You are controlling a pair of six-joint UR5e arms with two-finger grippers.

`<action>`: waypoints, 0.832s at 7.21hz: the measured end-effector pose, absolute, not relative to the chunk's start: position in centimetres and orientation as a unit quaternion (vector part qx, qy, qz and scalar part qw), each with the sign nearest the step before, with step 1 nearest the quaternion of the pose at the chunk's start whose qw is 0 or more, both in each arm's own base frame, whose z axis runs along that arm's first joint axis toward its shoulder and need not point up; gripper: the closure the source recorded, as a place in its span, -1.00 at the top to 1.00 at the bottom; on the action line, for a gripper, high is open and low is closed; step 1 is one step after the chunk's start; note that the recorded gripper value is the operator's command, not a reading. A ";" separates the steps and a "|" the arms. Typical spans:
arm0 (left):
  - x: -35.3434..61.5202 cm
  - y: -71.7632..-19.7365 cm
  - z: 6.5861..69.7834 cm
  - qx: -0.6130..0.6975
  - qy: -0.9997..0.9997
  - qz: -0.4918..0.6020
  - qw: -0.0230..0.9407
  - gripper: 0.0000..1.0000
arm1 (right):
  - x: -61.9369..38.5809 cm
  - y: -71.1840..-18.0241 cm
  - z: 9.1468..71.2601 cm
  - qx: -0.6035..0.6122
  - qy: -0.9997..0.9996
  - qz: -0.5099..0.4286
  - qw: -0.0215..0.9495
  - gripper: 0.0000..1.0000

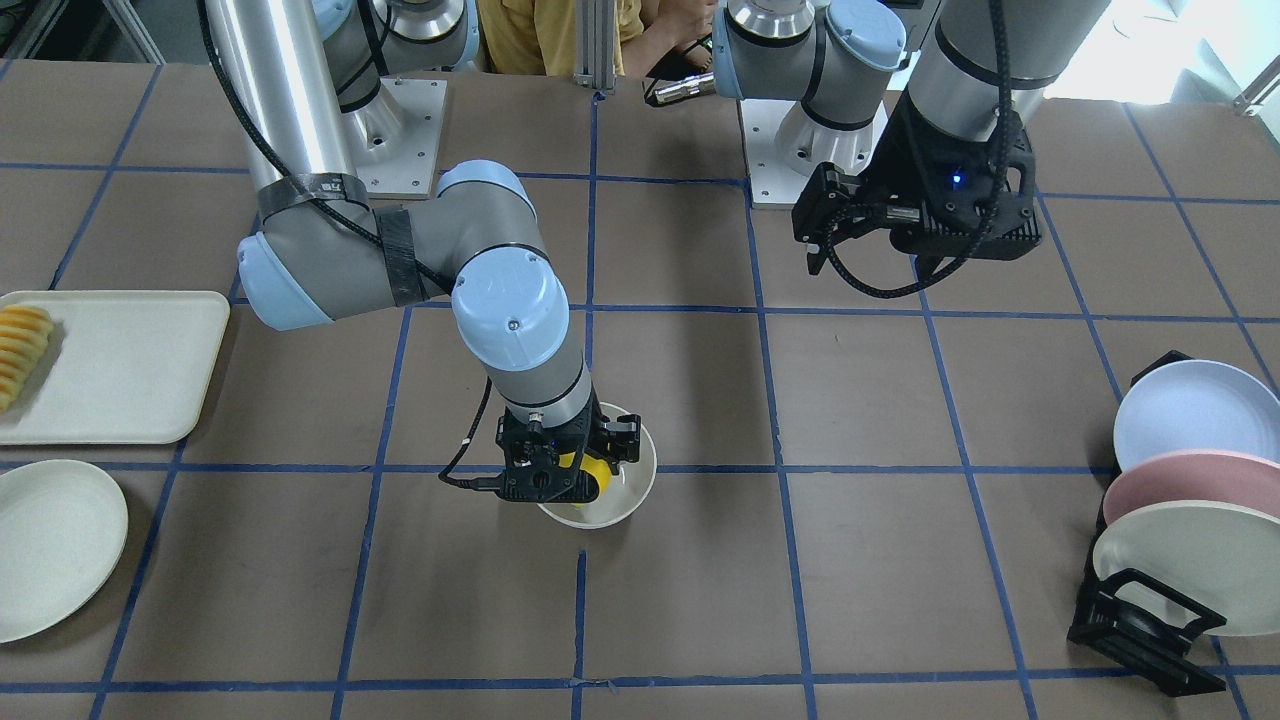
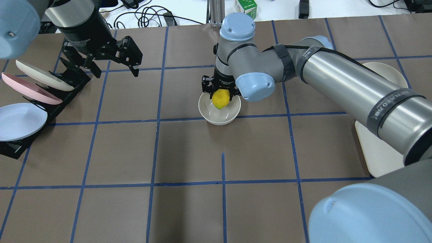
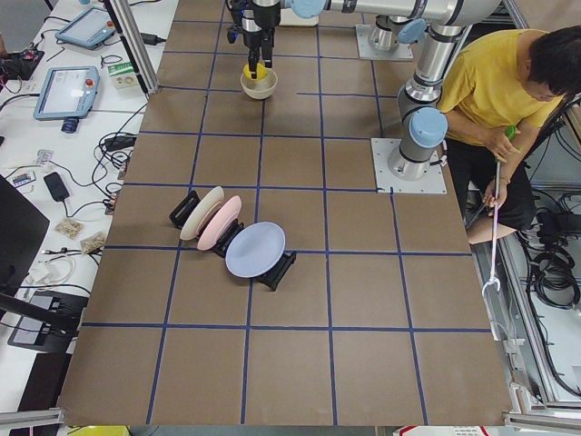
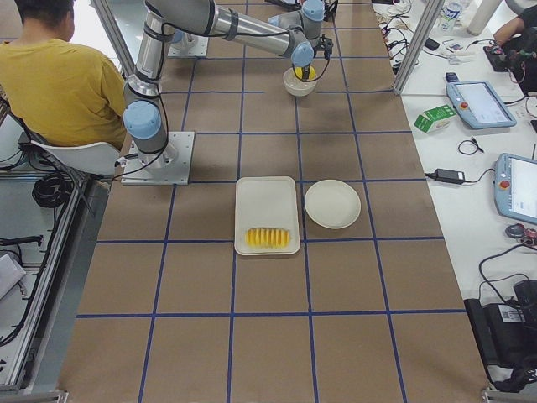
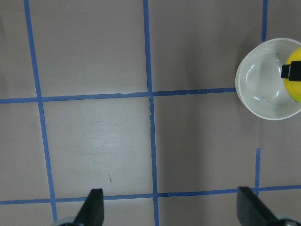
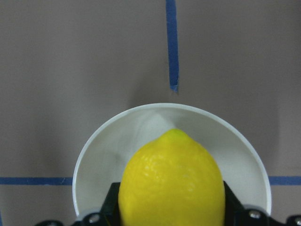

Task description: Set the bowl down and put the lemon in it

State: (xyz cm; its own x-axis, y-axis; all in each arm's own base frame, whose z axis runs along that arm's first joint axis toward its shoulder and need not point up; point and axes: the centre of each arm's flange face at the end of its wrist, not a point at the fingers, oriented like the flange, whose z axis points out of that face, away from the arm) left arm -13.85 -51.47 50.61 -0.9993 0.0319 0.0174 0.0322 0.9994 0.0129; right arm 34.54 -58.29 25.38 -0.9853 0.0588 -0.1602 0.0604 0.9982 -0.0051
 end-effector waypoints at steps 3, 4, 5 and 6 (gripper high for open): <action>-14.0 -51.5 50.7 -0.017 -1.000 -0.006 0.010 1.00 | 34.7 -58.4 23.5 0.030 0.997 0.009 0.077 -0.70; -14.0 -51.6 50.6 -0.017 -1.000 -0.007 0.010 1.00 | 34.8 -58.4 22.9 0.031 0.997 0.012 0.077 -0.26; -14.0 -51.7 50.3 -0.017 -1.000 -0.009 0.011 1.00 | 34.8 -58.5 22.4 0.031 0.997 0.015 0.076 0.17; -14.0 -51.8 50.2 -0.017 -1.000 -0.011 0.011 1.00 | 34.8 -58.5 21.8 0.030 0.997 0.019 0.075 0.60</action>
State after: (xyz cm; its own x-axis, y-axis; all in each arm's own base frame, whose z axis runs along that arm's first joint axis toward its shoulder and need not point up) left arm -14.03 -51.79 50.15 -0.9992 0.0333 0.0214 0.0338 0.9992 0.0211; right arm 34.83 -58.49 21.82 -0.9870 0.0636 -0.1477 0.0579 0.9974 0.0430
